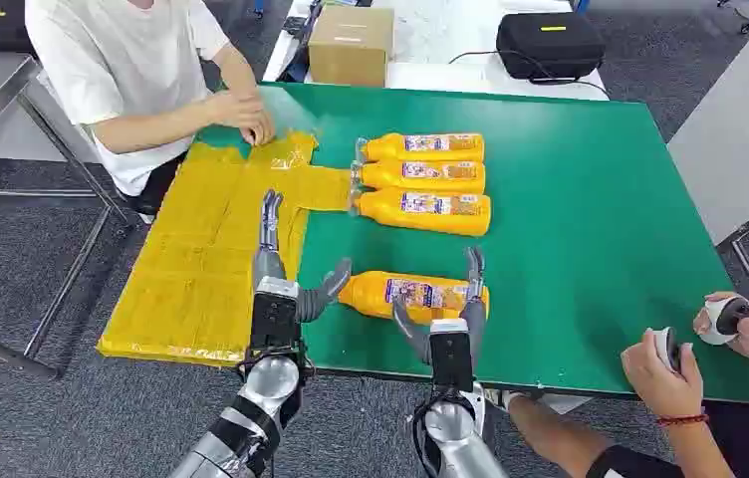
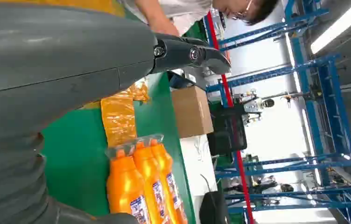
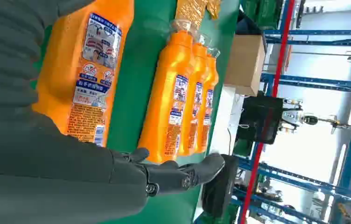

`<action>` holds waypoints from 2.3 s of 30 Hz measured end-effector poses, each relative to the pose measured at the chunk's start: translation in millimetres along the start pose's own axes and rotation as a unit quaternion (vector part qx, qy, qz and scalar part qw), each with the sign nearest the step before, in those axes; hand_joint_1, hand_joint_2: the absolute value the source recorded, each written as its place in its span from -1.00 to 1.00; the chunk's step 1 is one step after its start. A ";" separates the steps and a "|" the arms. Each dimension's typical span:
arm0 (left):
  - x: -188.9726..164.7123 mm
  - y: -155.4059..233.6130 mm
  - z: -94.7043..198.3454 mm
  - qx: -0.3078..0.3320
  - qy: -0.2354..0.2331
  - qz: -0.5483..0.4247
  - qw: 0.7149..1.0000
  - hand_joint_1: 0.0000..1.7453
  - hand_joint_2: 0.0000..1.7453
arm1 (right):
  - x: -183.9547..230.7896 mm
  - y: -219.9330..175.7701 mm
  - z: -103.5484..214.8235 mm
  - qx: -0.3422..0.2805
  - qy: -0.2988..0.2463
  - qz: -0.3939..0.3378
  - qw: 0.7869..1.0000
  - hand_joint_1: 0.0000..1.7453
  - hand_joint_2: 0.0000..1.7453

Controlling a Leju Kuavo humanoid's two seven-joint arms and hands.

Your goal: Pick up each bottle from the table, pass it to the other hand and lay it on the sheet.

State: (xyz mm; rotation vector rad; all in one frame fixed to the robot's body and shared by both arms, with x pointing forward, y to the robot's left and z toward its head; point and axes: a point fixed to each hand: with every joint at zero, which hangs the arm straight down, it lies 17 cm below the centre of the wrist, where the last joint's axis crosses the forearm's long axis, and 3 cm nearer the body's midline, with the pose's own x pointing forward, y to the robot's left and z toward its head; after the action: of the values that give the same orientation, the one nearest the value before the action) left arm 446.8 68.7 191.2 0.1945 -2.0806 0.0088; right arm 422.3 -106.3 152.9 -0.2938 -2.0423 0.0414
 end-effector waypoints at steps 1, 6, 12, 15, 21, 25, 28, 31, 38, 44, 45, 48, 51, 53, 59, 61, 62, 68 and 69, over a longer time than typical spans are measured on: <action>-0.3 0.3 0.0 0.001 0.001 0.001 1.000 -1.00 1.00 | 0.3 0.1 -0.3 0.000 -0.001 0.000 1.000 -1.00 1.00; -1.2 2.5 -1.2 0.005 0.003 0.002 1.000 -1.00 1.00 | 3.5 3.0 -1.4 0.008 -0.009 0.002 1.000 -1.00 1.00; 14.0 9.2 -9.4 0.010 -0.033 -0.025 0.999 -1.00 1.00 | 14.7 13.2 -2.4 0.040 -0.050 0.039 0.997 -1.00 1.00; 7.8 20.2 -13.0 0.035 -0.012 -0.004 0.999 -1.00 1.00 | 8.0 36.2 -0.2 0.101 -0.064 0.081 0.989 -1.00 1.00; 5.3 28.5 -18.1 0.049 -0.007 -0.003 0.999 -1.00 1.00 | -20.7 55.5 -3.3 0.177 -0.064 0.168 0.968 -1.00 1.00; 12.4 33.2 -28.3 0.053 -0.027 -0.027 0.998 -1.00 1.00 | -35.4 72.6 -10.7 0.239 -0.066 0.235 0.940 -1.00 1.00; 10.8 37.5 -30.5 0.060 -0.026 -0.031 0.997 -1.00 1.00 | -41.7 77.7 -17.4 0.261 -0.064 0.259 0.928 -1.00 1.00; 7.7 41.3 -30.9 0.065 -0.022 -0.033 0.997 -1.00 1.00 | -46.8 81.1 -19.2 0.277 -0.062 0.275 0.919 -1.00 1.00; -16.4 62.7 -28.4 0.109 0.031 0.003 0.994 -1.00 1.00 | -55.3 92.5 -17.4 0.319 -0.066 0.333 0.885 -1.00 1.00; -26.3 70.4 -26.8 0.118 0.045 0.009 0.992 -1.00 1.00 | -56.1 92.8 -16.5 0.329 -0.079 0.367 0.866 -1.00 1.00; -27.0 71.6 -26.8 0.119 0.046 0.008 0.992 -1.00 1.00 | -56.8 91.4 -16.7 0.330 -0.081 0.373 0.863 -1.00 1.00; -30.6 77.7 -26.8 0.125 0.049 0.004 0.991 -1.00 1.00 | -60.8 83.4 -16.2 0.332 -0.083 0.394 0.853 -1.00 1.00; -34.0 84.3 -26.9 0.132 0.051 0.001 0.990 -1.00 1.00 | -66.0 70.5 -13.7 0.332 -0.083 0.413 0.844 -1.00 1.00; -35.7 87.9 -27.1 0.135 0.053 -0.001 0.989 -1.00 1.00 | -67.7 64.2 -12.5 0.332 -0.085 0.419 0.841 -1.00 1.00; -37.5 91.4 -27.1 0.139 0.054 -0.003 0.989 -1.00 1.00 | -65.4 56.5 -12.3 0.328 -0.093 0.424 0.839 -1.00 1.00; -37.9 92.2 -27.1 0.140 0.055 -0.003 0.989 -1.00 1.00 | -65.3 54.8 -12.1 0.328 -0.094 0.425 0.838 -1.00 1.00; -38.0 92.6 -27.1 0.140 0.055 -0.003 0.989 -1.00 1.00 | -66.0 53.8 -11.8 0.328 -0.094 0.428 0.837 -1.00 1.00; -40.9 97.7 -27.0 0.145 0.058 -0.003 0.988 -1.00 1.00 | -73.3 35.9 -8.9 0.327 -0.083 0.451 0.826 -1.00 1.00; -41.7 98.9 -27.1 0.146 0.059 -0.003 0.988 -1.00 1.00 | -75.7 31.3 -9.3 0.327 -0.076 0.452 0.826 -1.00 1.00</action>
State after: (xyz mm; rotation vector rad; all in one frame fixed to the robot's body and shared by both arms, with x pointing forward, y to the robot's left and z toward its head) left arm 476.3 174.3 175.9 0.3687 -1.9544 0.3153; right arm 470.0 -93.8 86.8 -0.8026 -1.7261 1.3535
